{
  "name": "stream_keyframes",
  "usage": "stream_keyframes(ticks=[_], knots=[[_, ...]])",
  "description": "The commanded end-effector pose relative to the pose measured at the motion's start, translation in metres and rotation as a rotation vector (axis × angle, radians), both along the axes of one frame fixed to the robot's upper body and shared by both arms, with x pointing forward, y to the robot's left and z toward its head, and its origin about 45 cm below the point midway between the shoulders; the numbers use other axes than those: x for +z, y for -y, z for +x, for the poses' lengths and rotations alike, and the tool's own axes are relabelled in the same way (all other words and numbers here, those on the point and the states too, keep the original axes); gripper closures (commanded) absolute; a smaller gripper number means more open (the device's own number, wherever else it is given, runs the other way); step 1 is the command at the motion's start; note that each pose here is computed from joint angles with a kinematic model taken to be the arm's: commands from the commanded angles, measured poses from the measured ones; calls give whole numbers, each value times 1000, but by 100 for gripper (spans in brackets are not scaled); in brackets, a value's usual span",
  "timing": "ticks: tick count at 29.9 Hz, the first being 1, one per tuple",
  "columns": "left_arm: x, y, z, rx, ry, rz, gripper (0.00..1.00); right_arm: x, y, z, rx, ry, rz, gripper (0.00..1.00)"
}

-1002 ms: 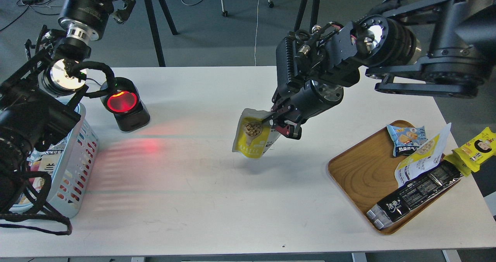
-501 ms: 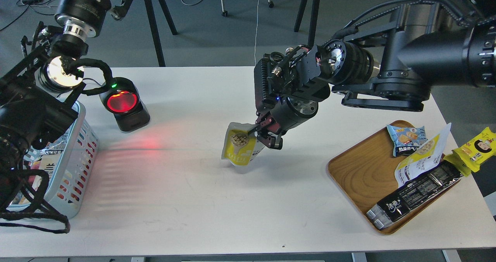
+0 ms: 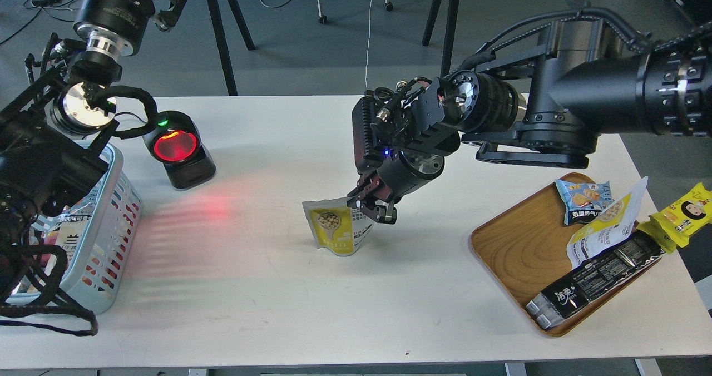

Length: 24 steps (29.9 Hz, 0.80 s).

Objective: Scan snack and place in basket
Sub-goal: 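Lift the yellow pouch and carry it toward the barcode scanner, then release the yellow pouch on the table and raise the right gripper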

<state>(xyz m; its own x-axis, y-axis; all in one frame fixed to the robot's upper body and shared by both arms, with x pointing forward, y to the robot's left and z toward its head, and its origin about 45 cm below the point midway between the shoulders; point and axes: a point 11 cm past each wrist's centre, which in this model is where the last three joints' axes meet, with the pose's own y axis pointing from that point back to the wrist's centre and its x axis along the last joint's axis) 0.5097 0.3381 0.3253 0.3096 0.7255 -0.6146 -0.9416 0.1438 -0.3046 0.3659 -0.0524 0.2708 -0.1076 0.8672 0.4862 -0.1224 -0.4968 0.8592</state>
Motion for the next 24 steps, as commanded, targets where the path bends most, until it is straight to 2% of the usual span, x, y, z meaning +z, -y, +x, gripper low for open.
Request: stream_keyframes(ticks=[1, 3, 6, 11, 15, 19, 24], knots=[[0, 1, 0, -2, -1, 0, 0, 6, -1, 0, -20, -10, 23, 81], [2, -1, 0, 0, 3, 4, 0, 26, -8, 2, -40, -7, 83, 79], [9, -10, 0, 14, 12, 16, 0, 58, -8, 1, -106, -48, 206, 69], [12, -14, -1, 16, 16, 21, 0, 96, 10, 0, -185, -76, 328, 62], [20, -6, 0, -16, 27, 38, 0, 129, 38, 13, -346, -137, 526, 46], [46, 4, -1, -80, 71, 191, 1, 146, 79, 24, -546, -258, 772, 46], [83, 23, -7, -178, 140, 433, 1, 139, 134, 27, -767, -424, 1002, 45]])
